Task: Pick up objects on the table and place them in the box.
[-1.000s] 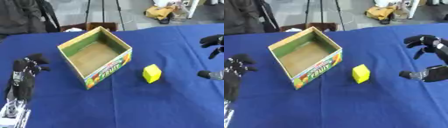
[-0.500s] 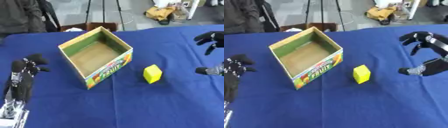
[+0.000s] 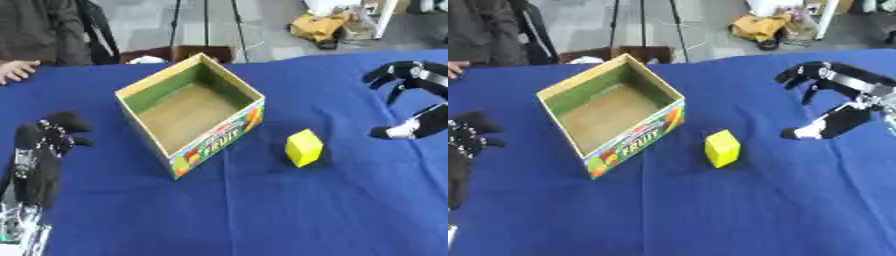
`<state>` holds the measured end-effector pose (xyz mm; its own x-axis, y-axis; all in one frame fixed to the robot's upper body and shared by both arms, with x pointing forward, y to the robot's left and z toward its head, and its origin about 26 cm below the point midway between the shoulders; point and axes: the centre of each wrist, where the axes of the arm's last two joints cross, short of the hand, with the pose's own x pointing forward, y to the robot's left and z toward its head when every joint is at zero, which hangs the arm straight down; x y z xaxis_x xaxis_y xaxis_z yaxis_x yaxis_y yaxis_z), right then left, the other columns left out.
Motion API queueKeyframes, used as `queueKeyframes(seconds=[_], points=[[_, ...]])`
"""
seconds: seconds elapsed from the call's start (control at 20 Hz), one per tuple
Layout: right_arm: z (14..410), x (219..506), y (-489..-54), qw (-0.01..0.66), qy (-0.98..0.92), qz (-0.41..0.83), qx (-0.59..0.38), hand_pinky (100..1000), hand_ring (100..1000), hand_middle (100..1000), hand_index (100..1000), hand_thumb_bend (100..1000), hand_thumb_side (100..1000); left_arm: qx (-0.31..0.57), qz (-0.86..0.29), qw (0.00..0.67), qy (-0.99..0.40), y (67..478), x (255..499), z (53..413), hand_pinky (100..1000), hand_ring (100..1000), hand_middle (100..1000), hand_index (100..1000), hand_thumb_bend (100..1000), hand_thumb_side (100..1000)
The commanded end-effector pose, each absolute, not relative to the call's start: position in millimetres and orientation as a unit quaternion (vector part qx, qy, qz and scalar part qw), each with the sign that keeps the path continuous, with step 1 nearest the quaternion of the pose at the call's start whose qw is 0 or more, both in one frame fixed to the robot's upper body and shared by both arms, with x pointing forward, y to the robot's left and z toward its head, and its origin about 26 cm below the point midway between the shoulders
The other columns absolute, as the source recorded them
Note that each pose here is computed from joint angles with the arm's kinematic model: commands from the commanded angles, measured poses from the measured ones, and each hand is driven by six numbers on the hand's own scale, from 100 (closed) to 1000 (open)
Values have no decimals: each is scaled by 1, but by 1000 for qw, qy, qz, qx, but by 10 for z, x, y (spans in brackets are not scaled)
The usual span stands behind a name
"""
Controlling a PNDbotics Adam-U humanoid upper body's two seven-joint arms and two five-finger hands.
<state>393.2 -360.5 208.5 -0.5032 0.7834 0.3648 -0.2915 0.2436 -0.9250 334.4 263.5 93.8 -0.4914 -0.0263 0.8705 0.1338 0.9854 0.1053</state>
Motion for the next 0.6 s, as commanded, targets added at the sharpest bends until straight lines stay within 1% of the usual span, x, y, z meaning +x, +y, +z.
queueKeyframes(seconds=[0.05,0.4,0.45,0.6], points=[[2118,4014,-3587,447,-618,612,-209,608,834,842,888,547,184,-28,-95,492,-865,2666,3363,1035,573,668,578,747,865,903],[2001,4164,-3437,433,-593,648,-203,616,836,841,886,532,185,-32,-98,489,-866,2645,3372,1051,573,667,577,747,866,903],[1987,4178,-3418,431,-590,652,-201,616,836,837,884,546,187,-32,-98,489,-866,2644,3372,1052,573,667,577,747,867,903],[1944,4216,-3350,427,-585,662,-191,616,835,832,880,528,184,-33,-98,489,-866,2641,3373,1052,573,667,577,747,866,903]])
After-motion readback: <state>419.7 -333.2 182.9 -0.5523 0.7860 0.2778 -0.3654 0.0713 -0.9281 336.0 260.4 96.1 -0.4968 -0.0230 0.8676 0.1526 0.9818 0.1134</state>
